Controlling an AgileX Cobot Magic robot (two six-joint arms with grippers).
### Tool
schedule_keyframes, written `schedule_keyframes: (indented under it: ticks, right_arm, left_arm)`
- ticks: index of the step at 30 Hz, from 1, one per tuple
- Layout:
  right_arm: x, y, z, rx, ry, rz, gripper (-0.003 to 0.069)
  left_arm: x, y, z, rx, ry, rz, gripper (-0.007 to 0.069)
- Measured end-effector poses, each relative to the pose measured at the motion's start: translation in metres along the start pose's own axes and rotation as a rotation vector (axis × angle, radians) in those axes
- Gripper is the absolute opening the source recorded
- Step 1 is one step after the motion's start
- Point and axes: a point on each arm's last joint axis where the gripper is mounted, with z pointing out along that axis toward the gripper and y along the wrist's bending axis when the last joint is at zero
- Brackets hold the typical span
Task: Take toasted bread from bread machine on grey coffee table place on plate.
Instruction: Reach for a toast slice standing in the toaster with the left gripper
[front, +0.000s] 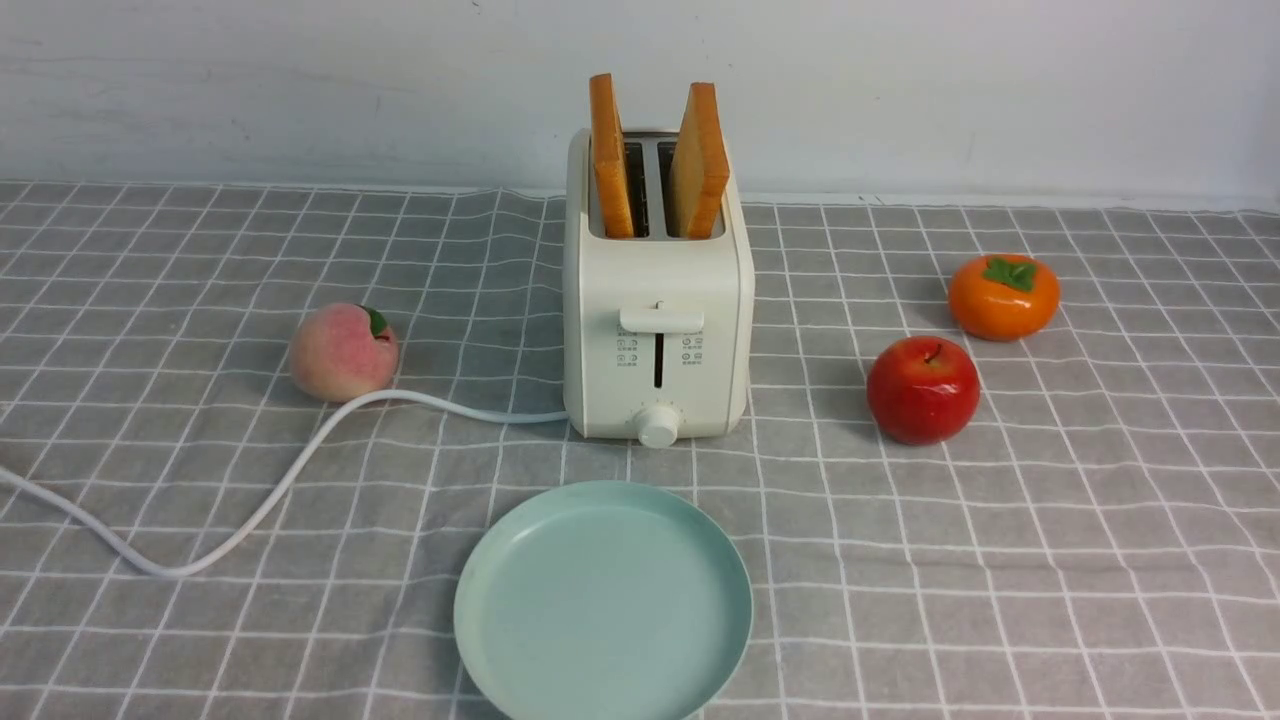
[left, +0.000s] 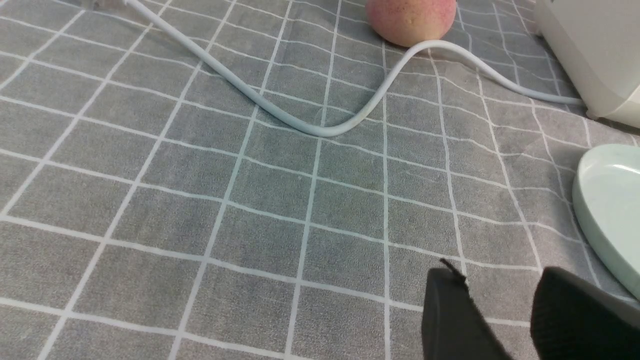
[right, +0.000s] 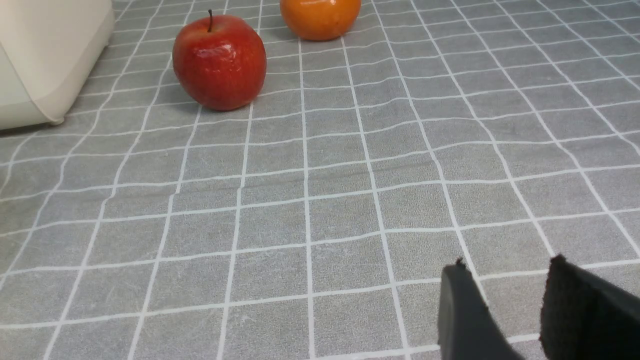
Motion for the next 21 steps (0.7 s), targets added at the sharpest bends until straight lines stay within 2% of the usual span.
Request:
schedule_keyframes:
  ticks: [4, 7, 14, 18, 19, 21]
  right_arm:
    - [0.000, 0.000, 0.000, 0.000, 0.000, 0.000, 0.0240]
    - [0.000, 0.000, 0.000, 0.000, 0.000, 0.000, 0.0240]
    - [0.000, 0.000, 0.000, 0.000, 0.000, 0.002, 0.0240]
    - [-0.003, 0.003, 0.001, -0.037, -0.046, 0.133, 0.0240]
    - [-0.010, 0.005, 0.000, -0.077, -0.121, 0.295, 0.0240]
    - [-0.018, 0.005, -0.001, -0.104, -0.194, 0.425, 0.0240]
  left_arm:
    - [-0.002, -0.001, 0.000, 0.008, -0.019, -0.008, 0.0237]
    - [-0.005, -0.003, 0.000, 0.036, -0.055, -0.069, 0.0237]
    - [-0.021, -0.011, -0.003, 0.164, -0.203, -0.384, 0.0237]
    - [-0.029, -0.012, -0.005, 0.215, -0.280, -0.521, 0.0237]
    - [-0.033, -0.012, -0.007, 0.239, -0.320, -0.596, 0.0237]
    - [-0.037, -0.011, -0.008, 0.258, -0.359, -0.666, 0.0234]
